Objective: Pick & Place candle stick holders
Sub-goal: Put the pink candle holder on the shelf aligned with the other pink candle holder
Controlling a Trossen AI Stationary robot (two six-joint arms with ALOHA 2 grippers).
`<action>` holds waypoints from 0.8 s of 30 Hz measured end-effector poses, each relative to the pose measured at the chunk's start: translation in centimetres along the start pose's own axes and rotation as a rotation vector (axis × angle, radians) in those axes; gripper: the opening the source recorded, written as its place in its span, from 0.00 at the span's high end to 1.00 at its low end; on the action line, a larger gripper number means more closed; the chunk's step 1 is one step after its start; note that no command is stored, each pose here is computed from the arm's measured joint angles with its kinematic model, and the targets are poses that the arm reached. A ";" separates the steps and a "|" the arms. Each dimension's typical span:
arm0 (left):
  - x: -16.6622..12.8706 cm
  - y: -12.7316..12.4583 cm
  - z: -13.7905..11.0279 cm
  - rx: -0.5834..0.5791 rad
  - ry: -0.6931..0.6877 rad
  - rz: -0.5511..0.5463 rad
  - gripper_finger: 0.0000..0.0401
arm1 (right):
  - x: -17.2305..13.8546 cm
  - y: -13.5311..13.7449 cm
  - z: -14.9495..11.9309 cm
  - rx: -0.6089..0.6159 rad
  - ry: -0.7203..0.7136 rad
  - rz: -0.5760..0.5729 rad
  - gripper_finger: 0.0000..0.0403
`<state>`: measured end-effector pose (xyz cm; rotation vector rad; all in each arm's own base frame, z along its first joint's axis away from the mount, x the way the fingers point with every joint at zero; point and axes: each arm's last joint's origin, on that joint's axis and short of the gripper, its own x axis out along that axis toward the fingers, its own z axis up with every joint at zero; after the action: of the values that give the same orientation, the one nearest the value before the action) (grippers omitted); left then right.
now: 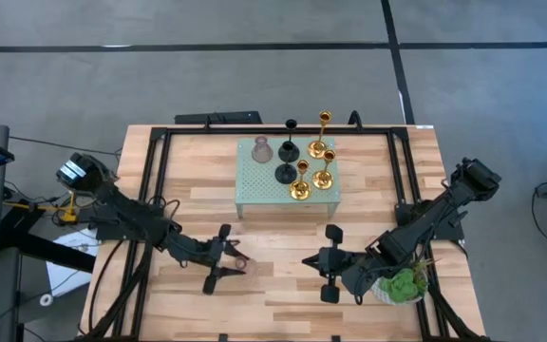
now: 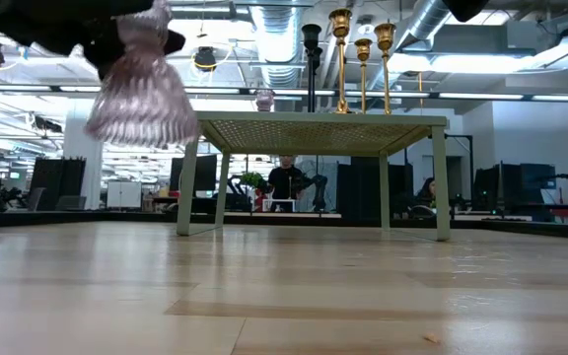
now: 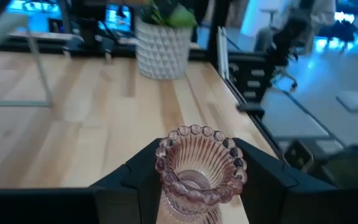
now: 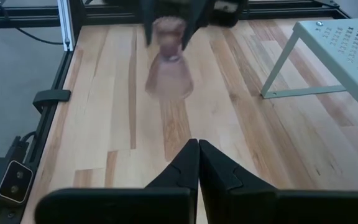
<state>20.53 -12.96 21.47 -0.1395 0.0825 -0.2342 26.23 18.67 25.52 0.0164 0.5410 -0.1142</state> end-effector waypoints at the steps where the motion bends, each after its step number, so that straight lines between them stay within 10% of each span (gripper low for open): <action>1: -0.2 0.3 0.5 -0.013 -0.011 0.011 0.58 | 0.0 0.0 0.0 -0.002 0.000 0.000 1.00; 24: -1.1 8.7 13.7 0.055 -0.062 0.439 0.58 | 0.0 0.0 0.0 -0.004 0.001 0.001 1.00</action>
<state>22.79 -2.53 33.78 -0.0708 0.0437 0.2053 26.26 18.63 25.53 0.0128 0.5424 -0.1122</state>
